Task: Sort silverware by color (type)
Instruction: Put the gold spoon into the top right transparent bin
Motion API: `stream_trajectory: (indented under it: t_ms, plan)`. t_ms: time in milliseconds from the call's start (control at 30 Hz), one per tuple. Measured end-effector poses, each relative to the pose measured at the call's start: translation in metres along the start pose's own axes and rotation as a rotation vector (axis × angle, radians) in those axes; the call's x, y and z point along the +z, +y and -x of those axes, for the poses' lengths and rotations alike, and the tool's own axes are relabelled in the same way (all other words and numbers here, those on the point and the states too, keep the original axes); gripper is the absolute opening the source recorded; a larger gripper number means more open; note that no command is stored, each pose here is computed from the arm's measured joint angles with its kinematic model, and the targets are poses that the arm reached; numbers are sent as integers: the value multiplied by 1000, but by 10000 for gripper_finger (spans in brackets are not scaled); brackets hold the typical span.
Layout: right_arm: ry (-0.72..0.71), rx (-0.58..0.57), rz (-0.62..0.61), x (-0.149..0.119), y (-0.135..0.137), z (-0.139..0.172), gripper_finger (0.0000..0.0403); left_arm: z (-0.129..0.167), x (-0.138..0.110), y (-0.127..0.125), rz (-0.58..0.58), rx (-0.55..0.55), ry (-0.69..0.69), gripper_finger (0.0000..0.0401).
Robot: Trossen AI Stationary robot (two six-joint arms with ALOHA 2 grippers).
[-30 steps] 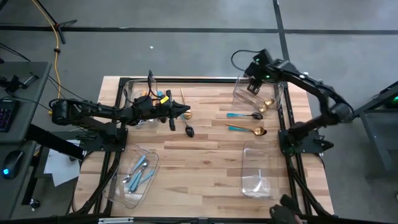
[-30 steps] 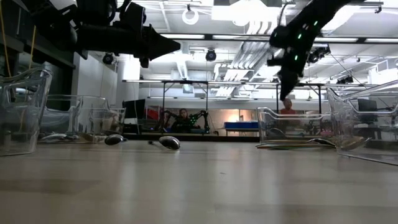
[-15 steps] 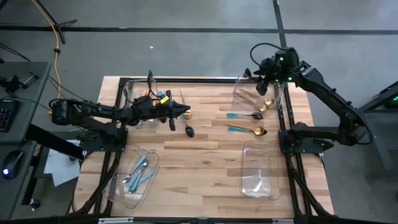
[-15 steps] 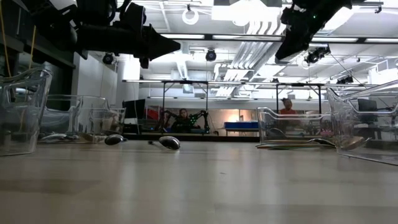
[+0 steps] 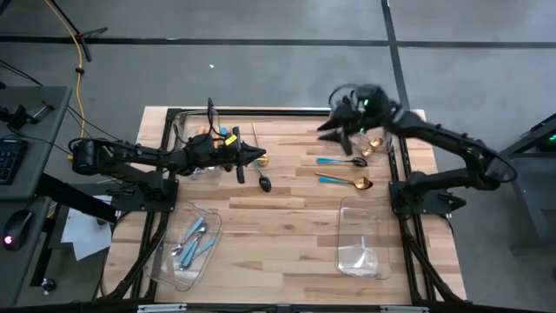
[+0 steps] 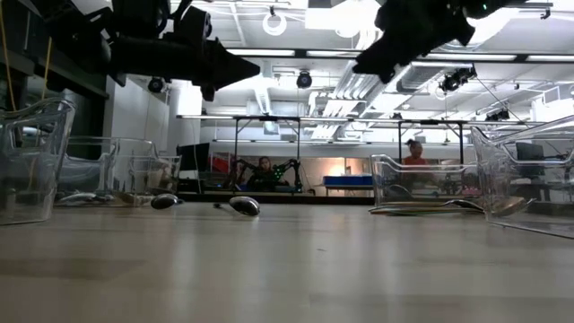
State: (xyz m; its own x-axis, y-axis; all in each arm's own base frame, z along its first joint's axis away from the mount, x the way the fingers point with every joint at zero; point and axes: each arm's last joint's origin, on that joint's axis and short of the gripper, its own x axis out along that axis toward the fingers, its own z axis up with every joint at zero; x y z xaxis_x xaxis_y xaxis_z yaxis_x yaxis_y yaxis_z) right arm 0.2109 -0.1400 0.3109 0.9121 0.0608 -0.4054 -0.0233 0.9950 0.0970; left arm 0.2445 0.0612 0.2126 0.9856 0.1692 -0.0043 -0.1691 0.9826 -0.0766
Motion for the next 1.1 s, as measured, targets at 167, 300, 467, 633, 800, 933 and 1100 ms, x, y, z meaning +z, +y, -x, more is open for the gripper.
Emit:
stream_trajectory:
  t_ms: [167, 300, 467, 633, 800, 933, 1100]
  plan:
    - [-135, 81, 58, -29, 21, -33, 140, 5, 1, -1, 4, -7, 46, 3]
    - [-307, 69, 125, -41, 44, -49, 140, 10, 7, 0, 3, 1, 38, 3]
    - [-463, -39, 271, -48, 73, -56, 140, 15, 16, -1, -36, -1, 0, 3]
    - [-489, -78, 255, -49, 86, -59, 140, 15, 15, -2, -115, -11, 3, 3]
    - [-435, -101, 169, -54, 86, -62, 140, 13, 12, -5, -127, -31, 15, 3]
    - [-428, -100, 166, -54, 86, -62, 140, 13, 12, -8, -139, -58, 15, 3]
    - [-433, -101, 171, -54, 86, -62, 140, 13, 12, -8, -140, -61, 12, 3]
